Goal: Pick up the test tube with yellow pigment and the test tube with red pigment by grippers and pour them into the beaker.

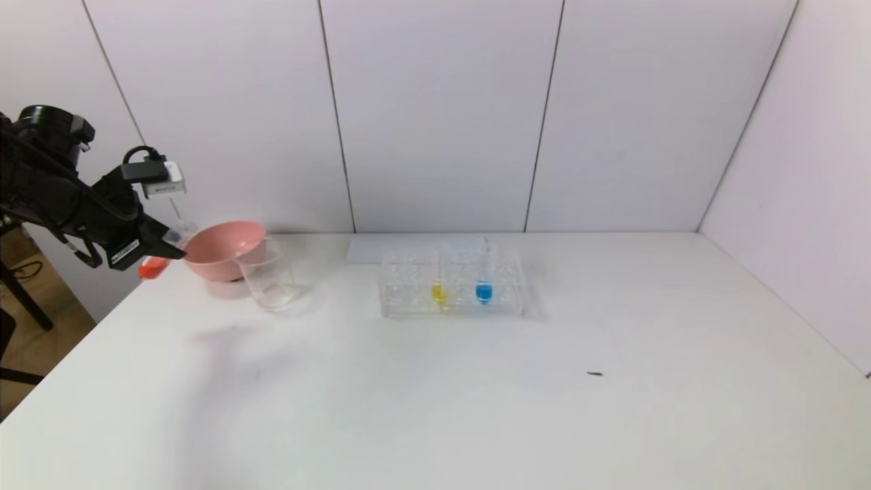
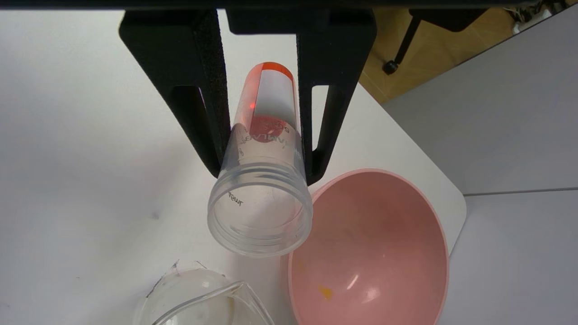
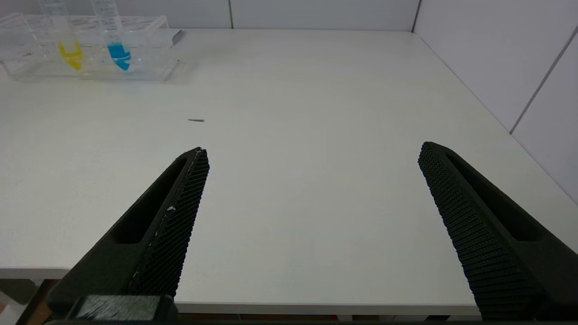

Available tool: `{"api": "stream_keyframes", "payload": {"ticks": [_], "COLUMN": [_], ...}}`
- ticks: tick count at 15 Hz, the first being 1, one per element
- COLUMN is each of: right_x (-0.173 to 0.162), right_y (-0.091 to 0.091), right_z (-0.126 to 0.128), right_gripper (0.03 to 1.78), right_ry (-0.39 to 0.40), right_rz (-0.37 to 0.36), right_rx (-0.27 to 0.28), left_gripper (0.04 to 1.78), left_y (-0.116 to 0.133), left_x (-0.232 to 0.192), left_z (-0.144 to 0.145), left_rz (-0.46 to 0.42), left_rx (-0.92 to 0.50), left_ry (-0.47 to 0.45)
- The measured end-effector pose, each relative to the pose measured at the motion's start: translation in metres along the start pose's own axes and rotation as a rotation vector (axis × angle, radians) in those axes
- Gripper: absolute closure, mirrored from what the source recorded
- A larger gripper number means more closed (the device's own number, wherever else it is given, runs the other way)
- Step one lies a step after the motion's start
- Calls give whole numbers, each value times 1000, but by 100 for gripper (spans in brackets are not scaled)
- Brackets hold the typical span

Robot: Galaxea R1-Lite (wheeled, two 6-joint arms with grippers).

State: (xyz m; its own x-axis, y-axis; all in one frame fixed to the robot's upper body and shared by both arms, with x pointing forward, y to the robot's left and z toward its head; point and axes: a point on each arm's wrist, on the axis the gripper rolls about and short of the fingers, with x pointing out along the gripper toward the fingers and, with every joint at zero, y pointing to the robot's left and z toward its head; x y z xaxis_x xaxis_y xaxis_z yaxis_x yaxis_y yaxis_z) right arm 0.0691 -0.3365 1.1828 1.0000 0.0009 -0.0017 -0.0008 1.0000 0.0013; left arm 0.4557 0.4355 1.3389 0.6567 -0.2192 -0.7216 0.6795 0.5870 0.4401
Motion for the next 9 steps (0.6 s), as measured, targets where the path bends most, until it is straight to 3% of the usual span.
{"api": "stream_keyframes", "payload": {"ticks": [9], "right_x": [0], "right_y": [0], "right_z": [0], "right_gripper": [11], "right_ry": [0], "right_rz": [0], "right_rx": [0], "left_gripper": [137], "left_y": [3], "left_x": [4], "left_z": [3], "left_rz": [-32], "left_rx": [50], "left_ry": [12]}}
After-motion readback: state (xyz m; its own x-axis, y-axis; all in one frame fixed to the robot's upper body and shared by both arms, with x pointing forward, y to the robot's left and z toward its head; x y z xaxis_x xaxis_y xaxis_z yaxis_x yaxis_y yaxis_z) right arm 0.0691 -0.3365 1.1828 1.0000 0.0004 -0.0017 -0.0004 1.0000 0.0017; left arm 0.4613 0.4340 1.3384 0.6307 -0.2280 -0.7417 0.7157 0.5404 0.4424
